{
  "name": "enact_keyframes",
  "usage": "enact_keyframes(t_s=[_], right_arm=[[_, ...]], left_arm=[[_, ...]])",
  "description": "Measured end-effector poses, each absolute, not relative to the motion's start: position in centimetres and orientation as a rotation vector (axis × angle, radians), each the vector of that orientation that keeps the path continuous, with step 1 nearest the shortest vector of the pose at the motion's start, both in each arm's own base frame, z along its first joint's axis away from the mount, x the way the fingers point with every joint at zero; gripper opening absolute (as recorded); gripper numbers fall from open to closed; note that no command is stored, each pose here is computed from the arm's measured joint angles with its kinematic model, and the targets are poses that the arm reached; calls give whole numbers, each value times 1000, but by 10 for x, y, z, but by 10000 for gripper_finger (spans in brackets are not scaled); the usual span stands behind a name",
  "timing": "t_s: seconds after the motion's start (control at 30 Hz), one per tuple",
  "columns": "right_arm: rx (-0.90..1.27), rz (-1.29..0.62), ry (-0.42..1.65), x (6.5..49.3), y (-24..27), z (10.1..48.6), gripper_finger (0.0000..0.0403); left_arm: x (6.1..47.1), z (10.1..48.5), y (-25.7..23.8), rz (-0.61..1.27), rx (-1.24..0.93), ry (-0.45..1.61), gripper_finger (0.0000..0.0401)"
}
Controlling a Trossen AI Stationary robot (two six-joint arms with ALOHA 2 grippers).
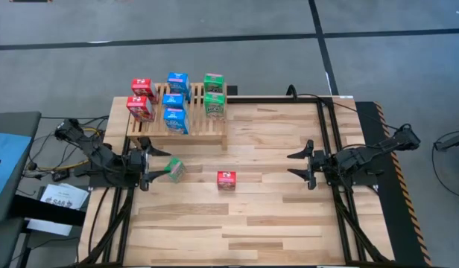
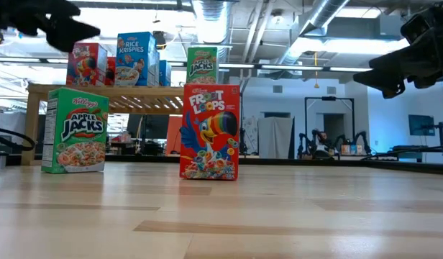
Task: Stack cereal on shelf
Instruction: Put the red cereal box on the shelf aligned with the red cereal boxes
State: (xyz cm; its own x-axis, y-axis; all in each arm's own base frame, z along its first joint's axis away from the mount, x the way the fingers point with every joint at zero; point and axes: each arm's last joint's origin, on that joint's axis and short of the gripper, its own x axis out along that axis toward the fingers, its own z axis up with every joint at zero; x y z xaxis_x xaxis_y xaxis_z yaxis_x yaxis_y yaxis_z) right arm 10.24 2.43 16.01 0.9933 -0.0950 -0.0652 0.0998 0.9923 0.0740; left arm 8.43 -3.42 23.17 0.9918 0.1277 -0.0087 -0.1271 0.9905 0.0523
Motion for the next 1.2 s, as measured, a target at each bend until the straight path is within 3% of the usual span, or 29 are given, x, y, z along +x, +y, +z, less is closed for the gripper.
enact_keyframes(t_s=[0.33, 0.77, 1.2], right_arm=[[77, -98, 62, 102, 24, 160, 276], [77, -98, 61, 102, 24, 160, 276], [77, -98, 61, 102, 24, 160, 276]], left_arm=[[106, 275, -46, 248, 125, 147, 281], [152, 309, -78, 231, 169, 266, 281], [191, 323, -80, 200, 32, 439, 281]])
